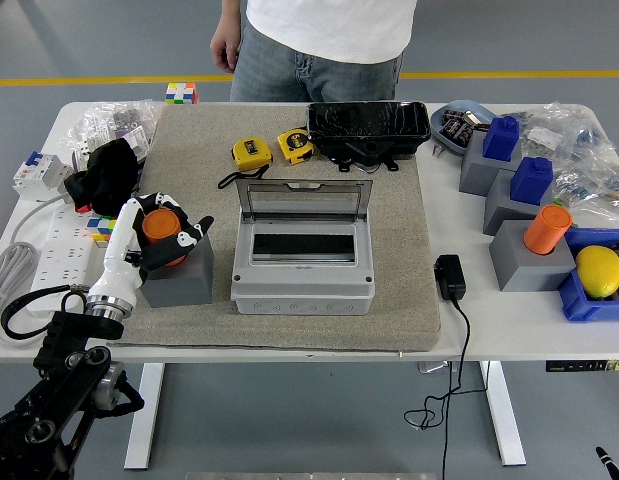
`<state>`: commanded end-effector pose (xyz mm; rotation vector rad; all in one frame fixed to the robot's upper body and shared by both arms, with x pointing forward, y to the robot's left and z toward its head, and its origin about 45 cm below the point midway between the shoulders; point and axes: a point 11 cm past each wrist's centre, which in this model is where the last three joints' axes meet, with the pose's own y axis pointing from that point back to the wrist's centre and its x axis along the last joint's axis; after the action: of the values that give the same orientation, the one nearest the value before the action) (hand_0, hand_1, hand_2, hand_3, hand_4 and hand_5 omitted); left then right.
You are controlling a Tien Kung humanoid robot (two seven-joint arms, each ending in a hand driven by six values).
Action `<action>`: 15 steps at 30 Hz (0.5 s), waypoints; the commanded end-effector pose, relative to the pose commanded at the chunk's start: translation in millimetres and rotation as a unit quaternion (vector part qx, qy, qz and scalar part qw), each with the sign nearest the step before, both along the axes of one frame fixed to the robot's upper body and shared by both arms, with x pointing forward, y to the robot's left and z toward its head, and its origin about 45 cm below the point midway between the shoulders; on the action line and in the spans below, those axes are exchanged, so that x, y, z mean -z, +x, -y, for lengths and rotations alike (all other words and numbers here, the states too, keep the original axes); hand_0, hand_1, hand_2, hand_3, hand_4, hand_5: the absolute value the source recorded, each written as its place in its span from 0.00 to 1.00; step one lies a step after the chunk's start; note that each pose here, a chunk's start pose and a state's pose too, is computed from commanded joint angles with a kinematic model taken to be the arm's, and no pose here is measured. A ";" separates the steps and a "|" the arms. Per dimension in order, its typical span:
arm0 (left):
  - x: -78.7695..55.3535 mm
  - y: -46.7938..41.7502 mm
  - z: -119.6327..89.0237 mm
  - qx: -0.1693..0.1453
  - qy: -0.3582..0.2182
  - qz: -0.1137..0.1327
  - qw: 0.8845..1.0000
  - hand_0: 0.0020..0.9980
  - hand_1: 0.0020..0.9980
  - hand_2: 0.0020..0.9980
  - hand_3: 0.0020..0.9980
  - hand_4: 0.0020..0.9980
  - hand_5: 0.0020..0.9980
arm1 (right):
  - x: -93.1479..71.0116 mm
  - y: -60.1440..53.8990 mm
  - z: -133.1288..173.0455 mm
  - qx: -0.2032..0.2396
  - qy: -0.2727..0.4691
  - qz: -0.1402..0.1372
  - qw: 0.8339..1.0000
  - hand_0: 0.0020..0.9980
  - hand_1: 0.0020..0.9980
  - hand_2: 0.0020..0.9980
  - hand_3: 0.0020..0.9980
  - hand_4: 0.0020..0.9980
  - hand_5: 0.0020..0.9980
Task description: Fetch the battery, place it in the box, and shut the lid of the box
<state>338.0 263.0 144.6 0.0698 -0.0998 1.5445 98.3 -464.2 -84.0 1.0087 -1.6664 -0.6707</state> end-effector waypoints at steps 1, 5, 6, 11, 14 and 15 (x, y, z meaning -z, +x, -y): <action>-1.1 0.8 -0.2 -0.001 -0.001 0.002 1.000 0.10 0.06 0.10 0.08 0.85 0.08 | -0.2 0.6 0.1 0.000 0.000 0.001 1.000 0.92 0.90 0.86 0.89 1.00 1.00; -4.3 2.9 -1.7 -0.007 -0.004 0.008 1.000 0.09 0.04 0.07 0.06 0.86 0.10 | -0.4 1.2 0.4 0.001 0.000 0.001 1.000 0.92 0.90 0.86 0.89 1.00 1.00; -5.3 3.5 -2.1 -0.009 -0.005 0.009 1.000 0.09 0.04 0.07 0.06 0.86 0.10 | -0.6 1.5 0.5 0.001 0.000 0.002 1.000 0.92 0.90 0.86 0.89 1.00 1.00; -11.6 7.7 -3.4 -0.011 -0.004 0.016 1.000 0.08 0.03 0.06 0.05 0.87 0.11 | -0.3 1.6 -0.1 0.001 0.000 0.002 1.000 0.92 0.90 0.86 0.89 1.00 1.00; -17.7 12.2 -5.2 -0.012 -0.002 0.023 1.000 0.07 0.02 0.05 0.03 0.91 0.10 | -0.3 2.6 -0.8 0.001 0.001 0.003 1.000 0.92 0.90 0.86 0.89 1.00 1.00; -19.1 13.1 -5.6 -0.013 -0.002 0.025 1.000 0.07 0.02 0.05 0.03 0.91 0.10 | -0.3 2.9 -0.9 0.001 0.001 0.003 1.000 0.92 0.90 0.86 0.89 1.00 1.00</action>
<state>351.1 268.6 163.7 0.0293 -0.1361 1.5727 101.3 -463.3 -83.7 1.0116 -1.6731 -0.6706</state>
